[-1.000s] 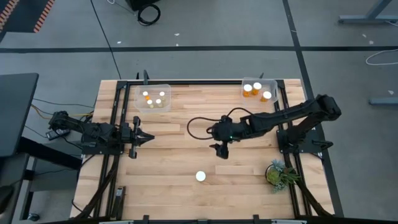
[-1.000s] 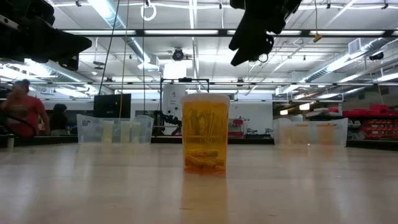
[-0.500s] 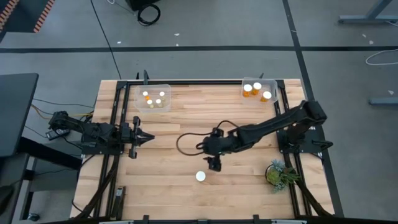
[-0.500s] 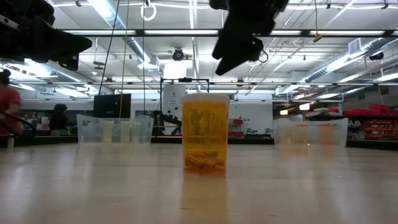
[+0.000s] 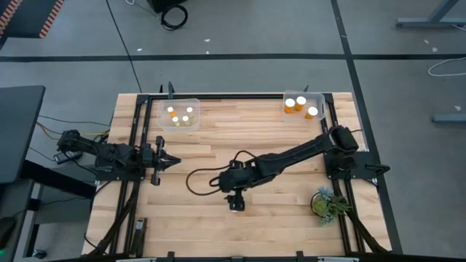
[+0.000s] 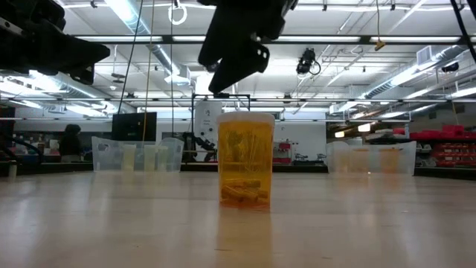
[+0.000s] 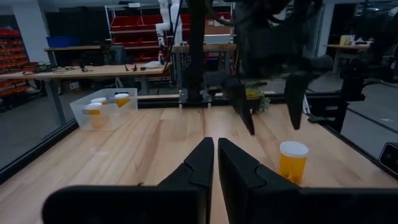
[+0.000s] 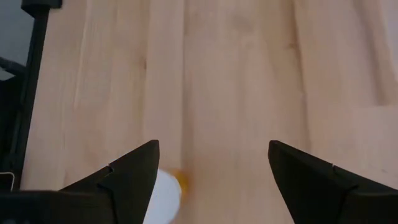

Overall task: Pick and place medicine bottles into bin by pill shape (circle, oval)
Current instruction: Put the orange capsule bottle into the right transparent bin

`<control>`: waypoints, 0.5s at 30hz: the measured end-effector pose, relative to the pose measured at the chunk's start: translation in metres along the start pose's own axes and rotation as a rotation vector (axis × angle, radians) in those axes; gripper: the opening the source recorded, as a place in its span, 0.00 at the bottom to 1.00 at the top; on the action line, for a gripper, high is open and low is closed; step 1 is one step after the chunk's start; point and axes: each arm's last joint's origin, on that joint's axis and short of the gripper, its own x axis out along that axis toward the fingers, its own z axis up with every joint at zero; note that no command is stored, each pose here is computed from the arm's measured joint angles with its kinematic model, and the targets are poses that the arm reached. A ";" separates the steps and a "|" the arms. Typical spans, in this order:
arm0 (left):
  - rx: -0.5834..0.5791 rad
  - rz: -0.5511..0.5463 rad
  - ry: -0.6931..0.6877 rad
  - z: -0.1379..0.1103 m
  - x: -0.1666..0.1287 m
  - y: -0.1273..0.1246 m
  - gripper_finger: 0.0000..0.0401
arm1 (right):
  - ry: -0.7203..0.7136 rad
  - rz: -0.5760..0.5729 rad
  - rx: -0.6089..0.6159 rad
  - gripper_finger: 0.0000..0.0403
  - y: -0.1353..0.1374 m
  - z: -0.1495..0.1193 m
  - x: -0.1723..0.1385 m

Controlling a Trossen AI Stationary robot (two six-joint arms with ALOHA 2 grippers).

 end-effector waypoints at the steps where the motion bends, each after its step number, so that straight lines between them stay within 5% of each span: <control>1: 0.000 0.000 0.000 0.000 0.000 0.000 0.08 | 0.006 0.009 -0.001 0.76 0.001 0.001 0.004; 15: 0.000 0.000 0.000 0.000 0.000 0.000 0.06 | 0.138 0.075 -0.102 0.76 0.038 0.006 0.047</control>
